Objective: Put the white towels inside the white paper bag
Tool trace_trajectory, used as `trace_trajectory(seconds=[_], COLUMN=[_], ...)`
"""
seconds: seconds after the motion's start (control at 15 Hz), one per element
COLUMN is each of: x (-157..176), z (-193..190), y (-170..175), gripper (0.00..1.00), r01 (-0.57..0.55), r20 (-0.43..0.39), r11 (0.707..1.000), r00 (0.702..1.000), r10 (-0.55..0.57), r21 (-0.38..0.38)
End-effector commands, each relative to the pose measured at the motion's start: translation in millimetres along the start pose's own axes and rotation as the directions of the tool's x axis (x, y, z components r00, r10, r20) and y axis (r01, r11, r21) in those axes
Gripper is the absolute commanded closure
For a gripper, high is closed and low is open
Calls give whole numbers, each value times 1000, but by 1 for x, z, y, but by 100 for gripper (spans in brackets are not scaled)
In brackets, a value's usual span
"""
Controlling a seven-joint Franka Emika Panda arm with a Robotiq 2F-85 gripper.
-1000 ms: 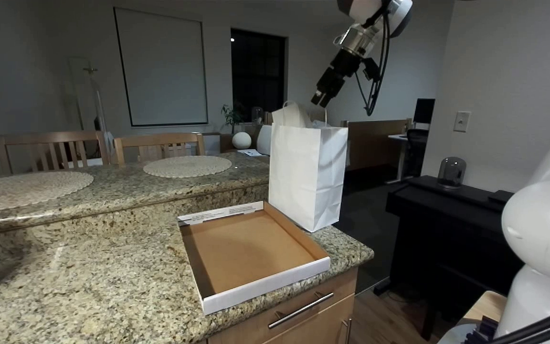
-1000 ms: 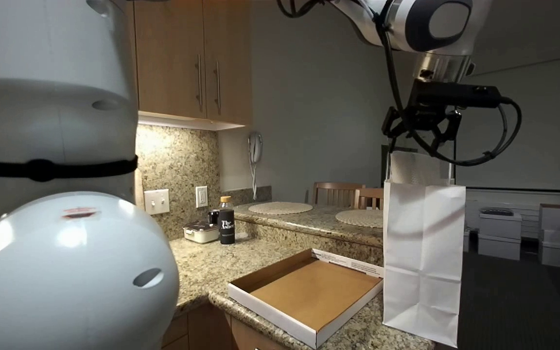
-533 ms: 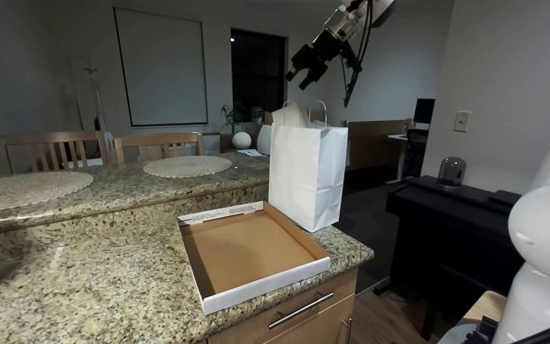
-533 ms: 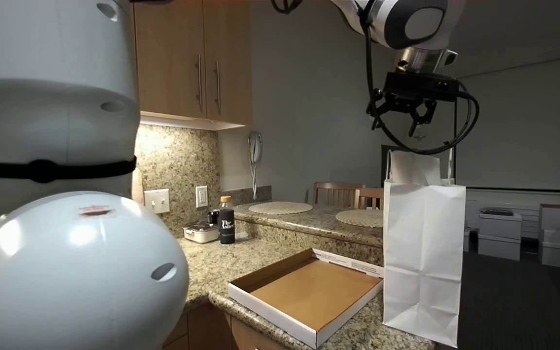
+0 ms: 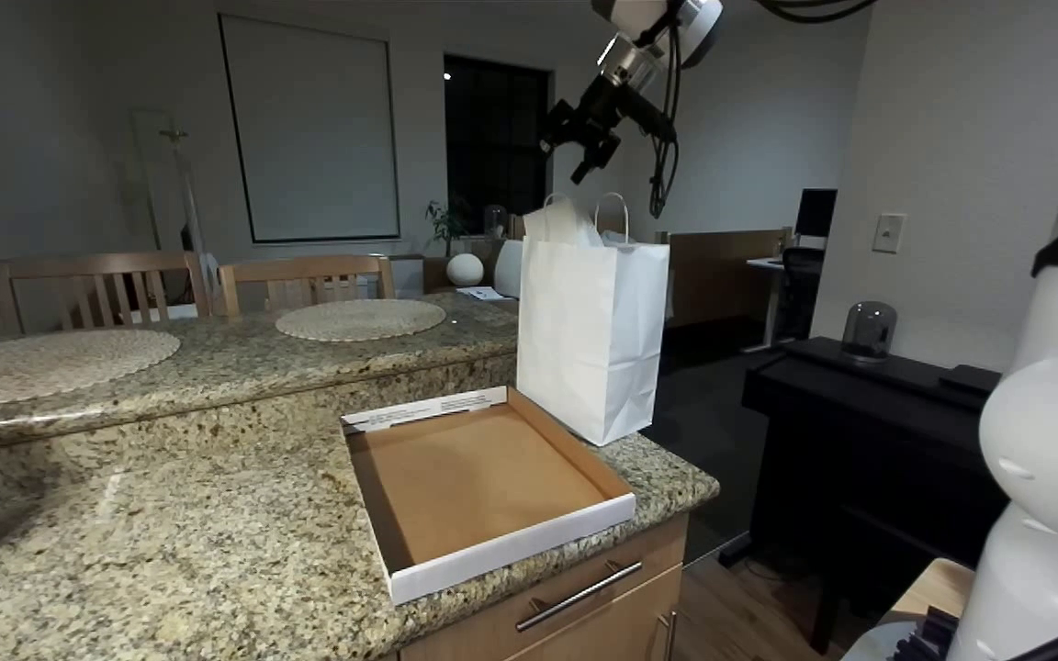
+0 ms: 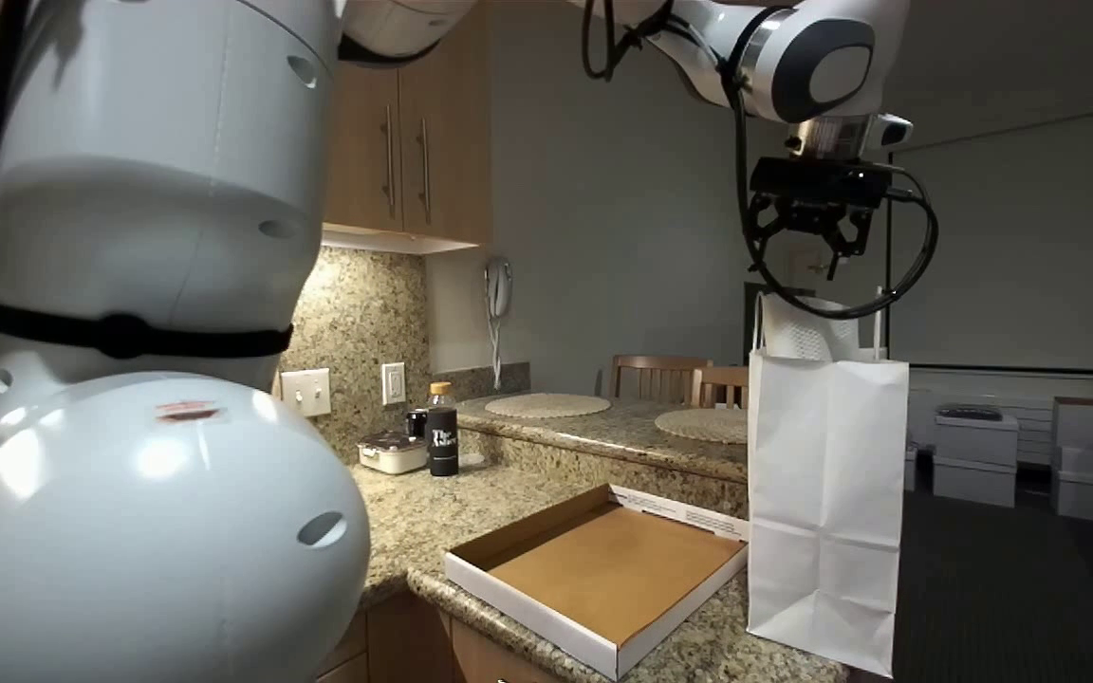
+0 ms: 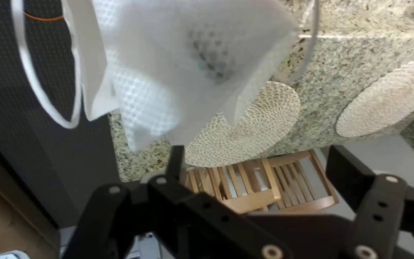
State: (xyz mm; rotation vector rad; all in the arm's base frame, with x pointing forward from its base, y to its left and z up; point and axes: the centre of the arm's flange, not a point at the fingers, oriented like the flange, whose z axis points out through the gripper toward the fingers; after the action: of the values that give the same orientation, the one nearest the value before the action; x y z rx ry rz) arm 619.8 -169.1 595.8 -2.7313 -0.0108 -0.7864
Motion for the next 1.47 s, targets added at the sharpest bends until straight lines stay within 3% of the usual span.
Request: trace_trajectory(seconds=[0.0,0.27,0.33,0.47,0.8,1.0,1.07,1.13,1.27,1.4], x=[1,-32,-39,-48,-64,-67,-68,-69,-70,-69], z=[26,57,64,70,85,86,86,82,70,49], y=[17,37,42,51,50,45,43,39,33,27], gripper=[0,0,25,32,66,85,72,46,46,34], r01=[-37,12,8,11,68,123,131,146,166,184], r20=[107,286,318,367,424,457,456,449,433,413], r11=[996,994,994,994,981,977,976,975,975,973], r00=[993,958,948,930,905,889,889,892,897,904], r10=[46,19,27,31,15,-29,-38,-56,-86,-111], r21=[-84,-104,-110,-112,-181,-176,-174,-167,-150,-141])
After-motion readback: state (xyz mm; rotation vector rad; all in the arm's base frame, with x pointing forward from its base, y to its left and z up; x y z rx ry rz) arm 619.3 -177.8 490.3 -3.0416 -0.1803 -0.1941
